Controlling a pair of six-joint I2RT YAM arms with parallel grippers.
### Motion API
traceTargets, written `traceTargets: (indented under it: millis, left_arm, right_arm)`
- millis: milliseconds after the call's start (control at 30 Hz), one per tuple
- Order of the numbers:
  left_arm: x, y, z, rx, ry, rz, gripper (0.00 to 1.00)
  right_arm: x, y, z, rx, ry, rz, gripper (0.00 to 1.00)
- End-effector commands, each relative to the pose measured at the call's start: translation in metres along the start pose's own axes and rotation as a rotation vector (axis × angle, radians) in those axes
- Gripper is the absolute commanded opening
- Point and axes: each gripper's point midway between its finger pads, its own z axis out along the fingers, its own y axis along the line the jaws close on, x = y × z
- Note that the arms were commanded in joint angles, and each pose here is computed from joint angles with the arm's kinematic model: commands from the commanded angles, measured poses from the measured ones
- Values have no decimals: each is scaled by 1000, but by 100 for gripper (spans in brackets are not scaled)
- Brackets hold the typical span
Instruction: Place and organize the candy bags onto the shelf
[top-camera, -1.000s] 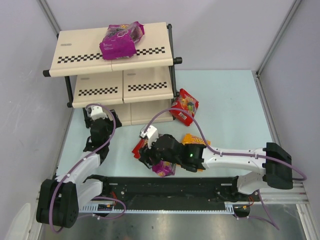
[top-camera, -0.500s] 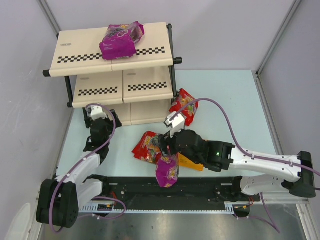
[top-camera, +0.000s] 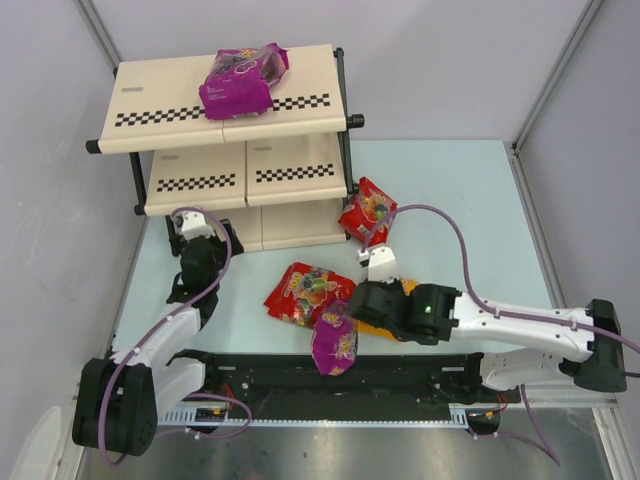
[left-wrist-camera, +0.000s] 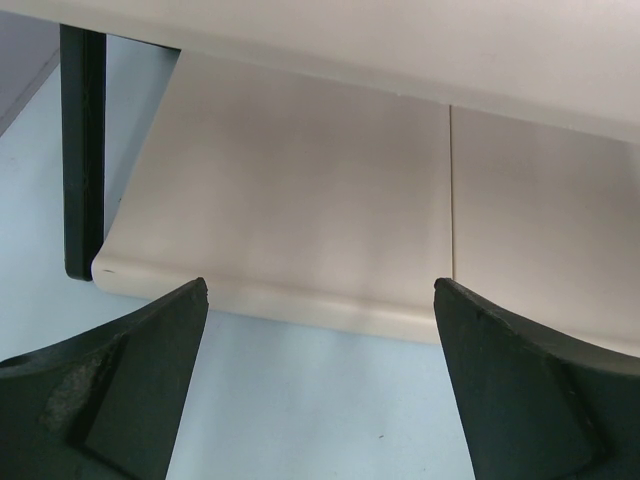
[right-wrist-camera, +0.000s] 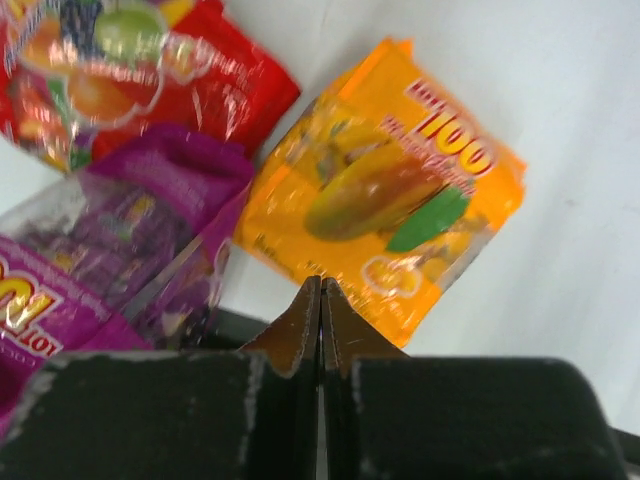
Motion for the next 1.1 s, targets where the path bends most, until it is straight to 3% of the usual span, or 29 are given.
traceTargets:
  millis: [0,167,267,333,400,433,500,667,800,933,1067]
  left_arm:
    - [-19,-4,2,10,-53,-41,100]
    - [-19,-4,2,9,-54,-41,100]
    - [-19,-4,2,9,-54,-41,100]
    - [-19,-3,2,7,-53,-41,100]
    - [-19,-4,2,8,-52,-40,100]
    - [-19,-4,2,9,-54,-41,100]
    - [-19,-4,2,9,-54,-41,100]
    - [-19,-4,2,10,-53,-41,100]
    - [-19,-4,2,10,-52,-40,100]
    - [-19,-4,2,10,-53,-41,100]
    - [-18,-4,2,9,-50,-40,100]
  right_arm:
    - [33,37,1,-82,119,-19,0]
    - [50,123,-15,-460,225,-32,0]
    - [30,169,-45,-757,151,-5,4]
    - [7,177,-67,-885,40,17,14]
    - [-7,159,-63,-826,-61,18,28]
    - [-20,144,-66,-801,-113,42,47]
    - [-22,121,-53,-728,-141,18,60]
    - [-36,96,-32,-729,-152,-55,74]
    - [-38,117,-34,-896,-185,-214,87]
    - [-29,136,-18,-1004,-205,-408,90]
    - [-31,139,17,-960,-114,-375,89]
